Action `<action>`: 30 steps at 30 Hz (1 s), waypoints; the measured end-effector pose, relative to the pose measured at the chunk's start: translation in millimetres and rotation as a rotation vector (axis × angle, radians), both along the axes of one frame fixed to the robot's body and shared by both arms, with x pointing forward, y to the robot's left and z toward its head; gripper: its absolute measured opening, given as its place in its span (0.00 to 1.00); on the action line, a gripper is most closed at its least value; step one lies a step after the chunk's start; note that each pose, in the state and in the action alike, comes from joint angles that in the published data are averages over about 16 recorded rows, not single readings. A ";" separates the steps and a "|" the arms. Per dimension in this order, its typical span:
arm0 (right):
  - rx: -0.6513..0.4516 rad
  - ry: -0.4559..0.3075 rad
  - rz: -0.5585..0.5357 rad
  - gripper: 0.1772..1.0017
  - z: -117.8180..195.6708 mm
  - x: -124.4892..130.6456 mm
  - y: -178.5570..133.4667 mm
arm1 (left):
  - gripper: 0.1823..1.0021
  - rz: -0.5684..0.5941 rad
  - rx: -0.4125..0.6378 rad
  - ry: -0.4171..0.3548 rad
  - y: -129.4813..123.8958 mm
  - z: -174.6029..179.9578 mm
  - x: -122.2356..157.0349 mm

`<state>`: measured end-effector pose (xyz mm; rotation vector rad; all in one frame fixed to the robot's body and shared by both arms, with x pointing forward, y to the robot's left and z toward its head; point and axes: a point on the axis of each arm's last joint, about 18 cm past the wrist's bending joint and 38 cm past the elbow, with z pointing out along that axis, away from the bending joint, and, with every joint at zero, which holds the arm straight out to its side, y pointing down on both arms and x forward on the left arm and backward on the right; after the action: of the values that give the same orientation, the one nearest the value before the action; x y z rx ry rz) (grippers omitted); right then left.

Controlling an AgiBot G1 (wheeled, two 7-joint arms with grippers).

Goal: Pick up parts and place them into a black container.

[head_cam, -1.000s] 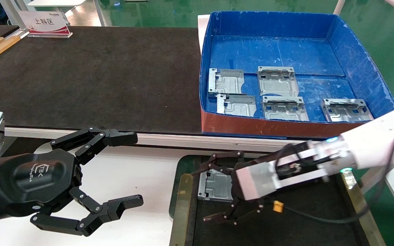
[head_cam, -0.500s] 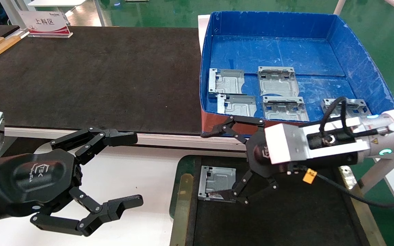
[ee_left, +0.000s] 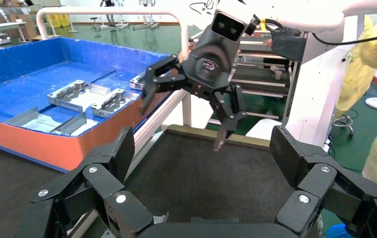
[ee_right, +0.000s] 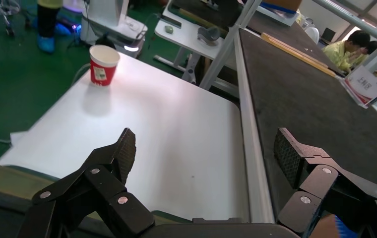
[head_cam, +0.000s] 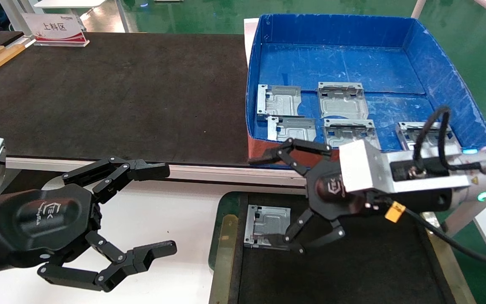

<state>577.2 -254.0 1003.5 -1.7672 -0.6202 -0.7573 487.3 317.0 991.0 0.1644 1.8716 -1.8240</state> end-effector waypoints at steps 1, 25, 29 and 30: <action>0.009 0.008 0.000 1.00 -0.8 -1.5 -0.6 | 1.00 0.000 0.000 0.000 0.0 0.0 0.0; 0.190 0.181 -0.012 1.00 -11.1 -44.6 -22.0 | 1.00 0.000 0.000 0.000 0.0 0.0 0.0; 0.212 0.206 -0.018 1.00 -11.7 -53.0 -26.4 | 1.00 0.000 0.000 0.000 0.0 0.0 0.0; 0.217 0.212 -0.019 1.00 -11.8 -55.1 -27.5 | 1.00 0.000 0.000 0.000 0.0 0.0 0.0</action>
<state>522.1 -281.5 991.7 -1.6272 -0.3652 -0.6154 487.3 317.0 991.0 0.1644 1.8716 -1.8240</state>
